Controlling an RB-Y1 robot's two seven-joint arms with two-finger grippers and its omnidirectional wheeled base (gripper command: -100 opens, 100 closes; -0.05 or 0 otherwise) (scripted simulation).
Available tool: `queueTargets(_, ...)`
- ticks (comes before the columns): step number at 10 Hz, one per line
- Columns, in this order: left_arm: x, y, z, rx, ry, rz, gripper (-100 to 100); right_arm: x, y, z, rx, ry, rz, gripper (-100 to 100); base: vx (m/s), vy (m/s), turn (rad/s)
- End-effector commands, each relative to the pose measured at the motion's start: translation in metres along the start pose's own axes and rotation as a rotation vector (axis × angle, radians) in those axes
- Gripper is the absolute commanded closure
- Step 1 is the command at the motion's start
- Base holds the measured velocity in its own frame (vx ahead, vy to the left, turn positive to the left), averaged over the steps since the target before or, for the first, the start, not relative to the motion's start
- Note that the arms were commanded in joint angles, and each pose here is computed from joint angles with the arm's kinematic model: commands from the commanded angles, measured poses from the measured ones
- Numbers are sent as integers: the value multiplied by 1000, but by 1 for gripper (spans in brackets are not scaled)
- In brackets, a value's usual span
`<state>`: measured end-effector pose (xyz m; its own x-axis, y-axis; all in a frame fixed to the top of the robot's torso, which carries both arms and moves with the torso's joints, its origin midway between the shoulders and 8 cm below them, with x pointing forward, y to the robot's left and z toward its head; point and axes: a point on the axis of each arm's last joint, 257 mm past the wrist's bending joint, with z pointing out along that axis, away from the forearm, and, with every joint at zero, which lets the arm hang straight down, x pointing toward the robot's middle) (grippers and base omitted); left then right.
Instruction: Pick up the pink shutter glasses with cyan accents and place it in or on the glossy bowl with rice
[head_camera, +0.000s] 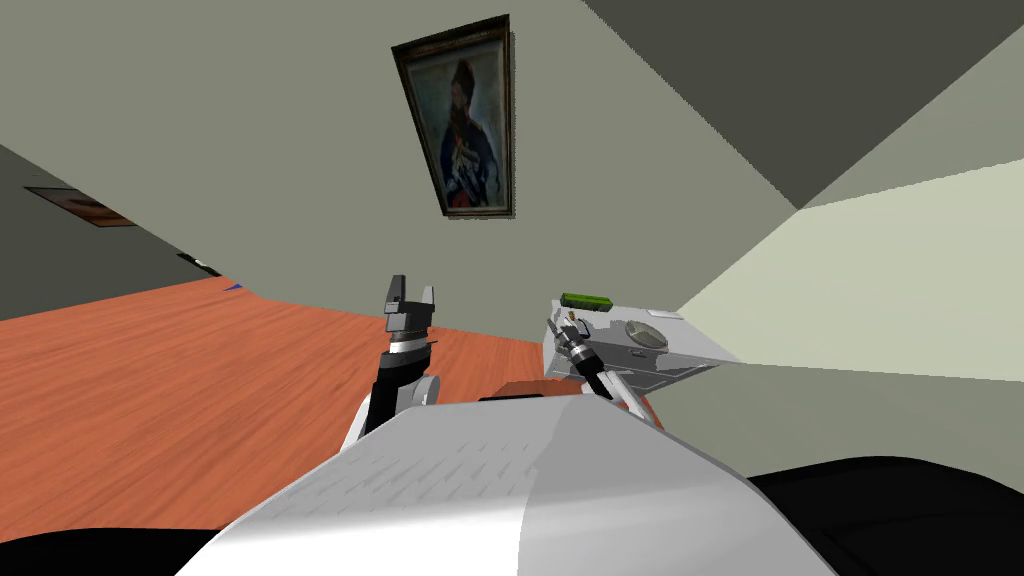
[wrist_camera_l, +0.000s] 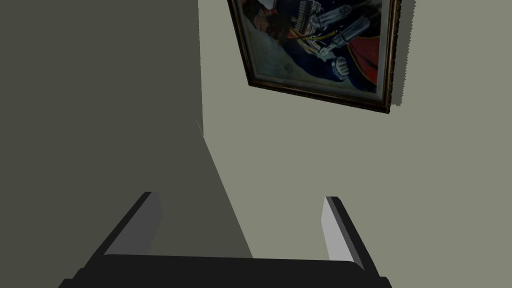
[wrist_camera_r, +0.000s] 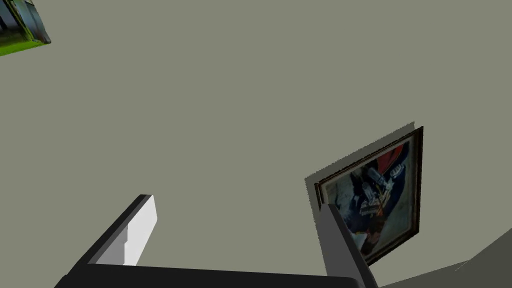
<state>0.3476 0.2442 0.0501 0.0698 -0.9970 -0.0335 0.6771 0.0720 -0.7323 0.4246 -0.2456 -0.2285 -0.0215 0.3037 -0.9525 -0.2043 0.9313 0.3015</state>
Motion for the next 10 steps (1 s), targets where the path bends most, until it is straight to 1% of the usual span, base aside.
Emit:
queueTargets(1,0,0,0,0,0,0,0,22,-18,2,35,67,-115,-100,-64,-18,105)
queueTargets(2,0,0,0,0,0,0,0,23,-19,2,39,74,-142,-100,-44,-10,28)
queueTargets(4,0,0,0,0,0,0,0,53,-45,-2,80,166,-299,-100,-38,-1,70)
queueTargets(5,0,0,0,0,0,0,0,54,-46,-2,83,171,-322,-100,-37,-7,30)
queueTargets(6,0,0,0,0,0,0,0,68,-60,-6,102,218,-410,-100,-35,-3,46)
queueTargets(7,0,0,0,0,0,0,0,68,-60,-6,101,219,-413,-100,-24,-5,25)
queueTargets(8,0,0,0,0,0,0,0,80,-74,-10,117,266,-501,-100,-24,-9,53)
queueTargets(9,0,0,0,0,0,0,0,91,-88,-14,134,308,-568,-100,-29,-16,82)
queueTargets(10,0,0,0,0,0,0,0,92,-88,-14,130,313,-593,-100,-19,-17,22)
